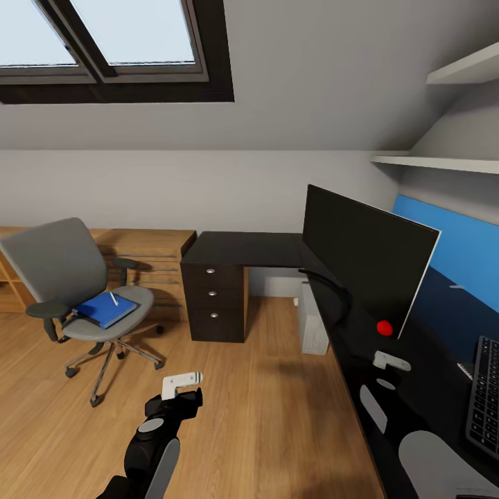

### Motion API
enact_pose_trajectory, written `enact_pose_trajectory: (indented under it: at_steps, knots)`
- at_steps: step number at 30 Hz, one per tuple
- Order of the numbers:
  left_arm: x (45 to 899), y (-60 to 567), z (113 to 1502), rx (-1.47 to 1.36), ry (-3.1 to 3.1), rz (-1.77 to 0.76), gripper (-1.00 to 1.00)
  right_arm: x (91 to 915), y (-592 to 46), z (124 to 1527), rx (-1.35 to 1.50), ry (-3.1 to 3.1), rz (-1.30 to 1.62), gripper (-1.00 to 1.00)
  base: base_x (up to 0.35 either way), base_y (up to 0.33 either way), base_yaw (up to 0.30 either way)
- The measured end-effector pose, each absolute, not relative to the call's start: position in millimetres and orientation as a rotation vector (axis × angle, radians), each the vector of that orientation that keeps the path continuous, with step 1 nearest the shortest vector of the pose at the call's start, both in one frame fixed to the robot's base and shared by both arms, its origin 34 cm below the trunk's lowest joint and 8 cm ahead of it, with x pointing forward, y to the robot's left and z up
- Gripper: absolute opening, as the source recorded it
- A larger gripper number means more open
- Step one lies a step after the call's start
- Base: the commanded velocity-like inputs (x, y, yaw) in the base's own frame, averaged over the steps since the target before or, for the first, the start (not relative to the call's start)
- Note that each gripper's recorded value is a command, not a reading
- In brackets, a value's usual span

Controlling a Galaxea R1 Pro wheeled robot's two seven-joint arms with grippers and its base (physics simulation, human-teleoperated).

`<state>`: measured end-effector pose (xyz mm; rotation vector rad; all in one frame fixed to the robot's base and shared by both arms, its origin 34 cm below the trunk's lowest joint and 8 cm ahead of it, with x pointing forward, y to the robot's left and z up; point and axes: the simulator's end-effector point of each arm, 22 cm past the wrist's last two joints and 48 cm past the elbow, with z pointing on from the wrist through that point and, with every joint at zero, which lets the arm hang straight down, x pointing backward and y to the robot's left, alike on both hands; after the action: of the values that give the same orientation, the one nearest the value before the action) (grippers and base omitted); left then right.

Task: In the bedroom, organize the workspace by keeping the computer under the desk, ensuring the monitor is on the desk, placing the keyboard on the desk next to the monitor, placing the mouse on the desk next to the keyboard, moving the folder from the swivel chair onto the desk next to the mouse, stacking the notebook on top of the folder with the pen on top of the notebook, and positioning the swivel chair next to the desk.

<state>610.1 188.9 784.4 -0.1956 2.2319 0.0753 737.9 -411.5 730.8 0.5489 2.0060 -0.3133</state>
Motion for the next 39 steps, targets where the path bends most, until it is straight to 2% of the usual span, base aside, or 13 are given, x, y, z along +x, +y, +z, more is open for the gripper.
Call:
enact_pose_trajectory:
  at_steps: [39]
  knots:
    - [609.7,188.5,783.2,-0.195,2.235,0.075,1.00,736.5,-423.5,733.3,0.556,2.000,-0.330,1.00,0.006,0.000,0.000]
